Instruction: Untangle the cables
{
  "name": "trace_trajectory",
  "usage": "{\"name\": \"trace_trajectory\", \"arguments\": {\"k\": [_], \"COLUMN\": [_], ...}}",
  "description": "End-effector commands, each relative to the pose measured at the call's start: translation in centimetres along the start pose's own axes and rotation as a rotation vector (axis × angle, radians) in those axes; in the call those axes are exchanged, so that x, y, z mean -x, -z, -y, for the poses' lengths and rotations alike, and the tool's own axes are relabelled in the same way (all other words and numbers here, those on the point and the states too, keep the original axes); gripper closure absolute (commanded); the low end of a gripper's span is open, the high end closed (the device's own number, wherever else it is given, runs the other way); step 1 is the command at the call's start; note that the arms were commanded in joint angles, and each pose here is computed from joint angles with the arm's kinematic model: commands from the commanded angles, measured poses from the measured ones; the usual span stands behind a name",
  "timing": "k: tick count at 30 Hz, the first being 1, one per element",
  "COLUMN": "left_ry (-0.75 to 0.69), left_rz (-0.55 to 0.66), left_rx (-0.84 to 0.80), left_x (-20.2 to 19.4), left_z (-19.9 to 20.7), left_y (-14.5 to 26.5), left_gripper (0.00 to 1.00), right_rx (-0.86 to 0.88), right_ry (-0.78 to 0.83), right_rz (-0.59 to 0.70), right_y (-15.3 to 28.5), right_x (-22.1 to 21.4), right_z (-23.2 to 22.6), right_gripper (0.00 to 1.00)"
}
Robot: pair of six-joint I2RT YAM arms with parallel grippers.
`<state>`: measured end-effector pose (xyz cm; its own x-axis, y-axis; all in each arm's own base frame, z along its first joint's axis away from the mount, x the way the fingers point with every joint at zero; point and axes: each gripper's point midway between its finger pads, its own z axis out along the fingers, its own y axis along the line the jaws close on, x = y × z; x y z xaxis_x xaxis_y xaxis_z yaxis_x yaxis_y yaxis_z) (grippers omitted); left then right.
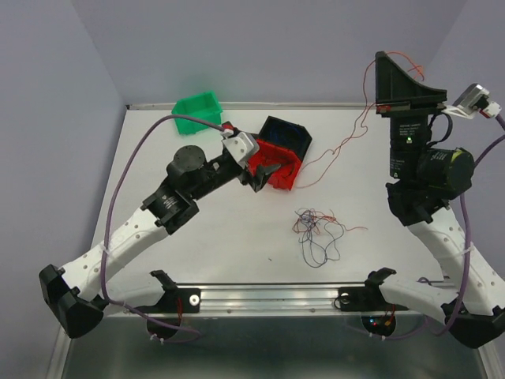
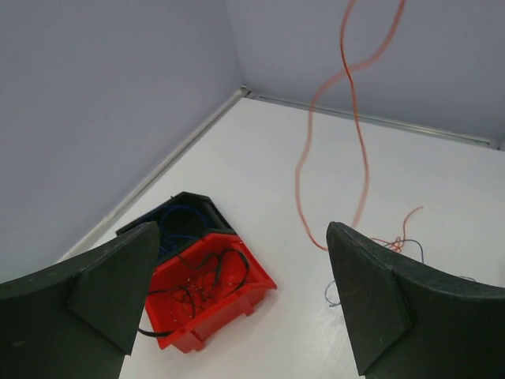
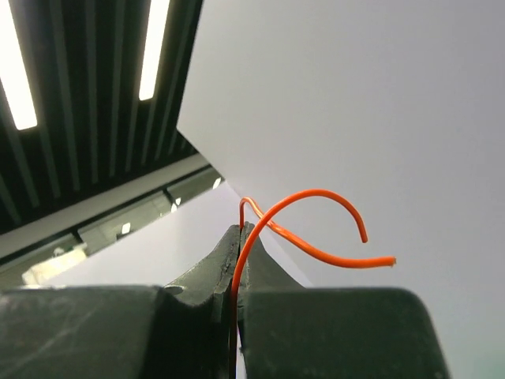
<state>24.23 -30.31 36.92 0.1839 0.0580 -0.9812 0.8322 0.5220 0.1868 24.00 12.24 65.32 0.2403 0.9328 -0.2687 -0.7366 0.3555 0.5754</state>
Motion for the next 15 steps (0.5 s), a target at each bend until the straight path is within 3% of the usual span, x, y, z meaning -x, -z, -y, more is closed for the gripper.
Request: {"name": "trace_trajectory", "arguments": {"k": [1,11,15], "left_ry": [-0.003,-0.082,-0.052], "left_rz": [0.113,0.156,0.113], "left_rx": [-0.017,-0.331,-0.33], "left_x": [4.6,5.5,3.6], "left_z": [-1.6,2.7,2.3], "left_y": [0.3,-1.8,-4.3], "left_gripper": [0.01,0.01,0.01], "right_rx": [0.009,-0.012,-0.011], "right_ry": [-0.079,-0.185,-0.197], "right_rz": [-0.144,-0.305,-0.334], "right_y": [1.7,4.0,4.5], "right_x": [-4.5,-10.8,-11.9], "right_z": [1.8,5.4,5.6], "right_gripper": [0.99,0.99,0.99]}}
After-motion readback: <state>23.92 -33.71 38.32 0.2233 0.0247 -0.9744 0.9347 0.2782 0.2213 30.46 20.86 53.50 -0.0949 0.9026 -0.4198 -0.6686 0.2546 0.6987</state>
